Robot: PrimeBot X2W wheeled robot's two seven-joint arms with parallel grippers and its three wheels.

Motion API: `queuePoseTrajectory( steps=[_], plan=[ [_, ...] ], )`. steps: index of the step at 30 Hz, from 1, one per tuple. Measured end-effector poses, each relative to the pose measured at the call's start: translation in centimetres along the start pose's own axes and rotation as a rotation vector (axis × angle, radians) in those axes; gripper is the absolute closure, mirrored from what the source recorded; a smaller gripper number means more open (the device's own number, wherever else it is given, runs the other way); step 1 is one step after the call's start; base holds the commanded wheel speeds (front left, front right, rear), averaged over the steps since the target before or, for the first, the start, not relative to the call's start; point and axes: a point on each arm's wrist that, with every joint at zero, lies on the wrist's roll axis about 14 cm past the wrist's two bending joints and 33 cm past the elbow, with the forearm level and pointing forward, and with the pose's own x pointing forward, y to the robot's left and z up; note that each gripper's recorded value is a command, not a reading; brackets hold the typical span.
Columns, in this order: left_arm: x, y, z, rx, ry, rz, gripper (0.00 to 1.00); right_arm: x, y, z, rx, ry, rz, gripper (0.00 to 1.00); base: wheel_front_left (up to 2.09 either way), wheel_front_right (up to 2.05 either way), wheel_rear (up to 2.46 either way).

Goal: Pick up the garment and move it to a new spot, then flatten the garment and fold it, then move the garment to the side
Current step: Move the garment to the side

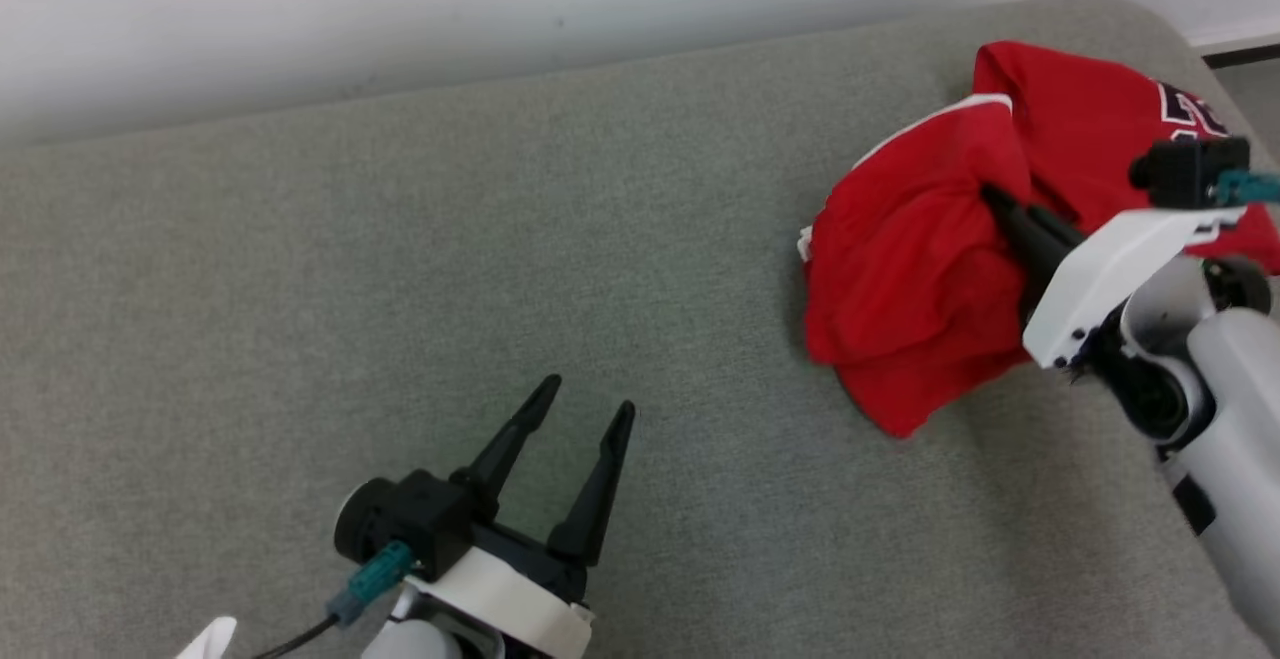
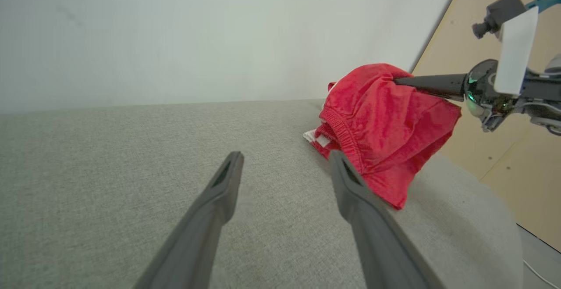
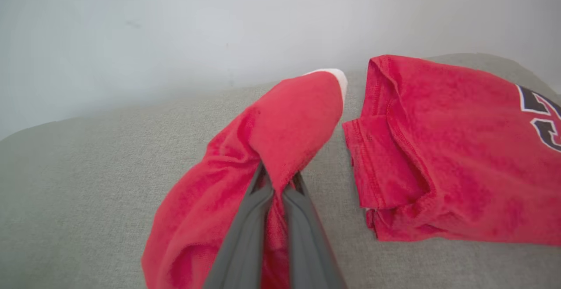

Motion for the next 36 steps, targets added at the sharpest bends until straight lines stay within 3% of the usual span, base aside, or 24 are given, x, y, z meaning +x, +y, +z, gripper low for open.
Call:
queuePoseTrajectory(
  steps=[6, 13, 22, 30, 31, 33, 34, 35, 36],
  plan=[
    [0.4, 3.3, -2.7, -0.014, 0.050, 0.033, 0.00, 3.6, -1.5, 2.1, -0.160, 0.075, 0.009, 1.00, 0.00, 0.00, 0.00],
    [-0.2, 5.9, -5.1, -0.040, 0.097, 0.083, 0.00, 5.9, -5.6, 3.5, -0.289, 0.169, -0.061, 1.00, 0.00, 0.00, 0.00],
    [-0.3, 6.9, -6.2, -0.058, 0.106, 0.102, 0.00, 3.7, -11.7, 5.3, -0.407, 0.275, -0.209, 1.00, 0.00, 0.00, 0.00],
    [0.4, 7.4, -6.9, -0.063, 0.102, 0.091, 0.00, 2.7, -17.0, 5.0, -0.452, 0.267, -0.352, 0.97, 0.00, 0.00, 0.00],
    [0.5, 7.5, -6.9, -0.063, 0.099, 0.091, 0.00, 2.8, -17.4, 4.7, -0.444, 0.264, -0.363, 0.93, 0.00, 0.00, 0.00],
    [0.5, 7.8, -7.0, -0.066, 0.096, 0.095, 0.00, 3.2, -18.2, 3.9, -0.448, 0.272, -0.380, 0.67, 0.00, 0.00, 0.00],
    [0.5, 8.0, -7.0, -0.067, 0.095, 0.097, 0.00, 3.3, -18.7, 3.5, -0.459, 0.276, -0.390, 0.64, 0.00, 0.00, 0.00],
    [0.6, 8.2, -7.1, -0.068, 0.094, 0.100, 0.00, 3.5, -19.2, 3.2, -0.469, 0.281, -0.402, 0.52, 0.00, 0.00, 0.00],
    [0.5, 8.3, -7.2, -0.069, 0.093, 0.104, 0.00, 3.5, -19.8, 2.8, -0.470, 0.286, -0.418, 0.00, 0.00, 0.00, 0.00]
  ],
)
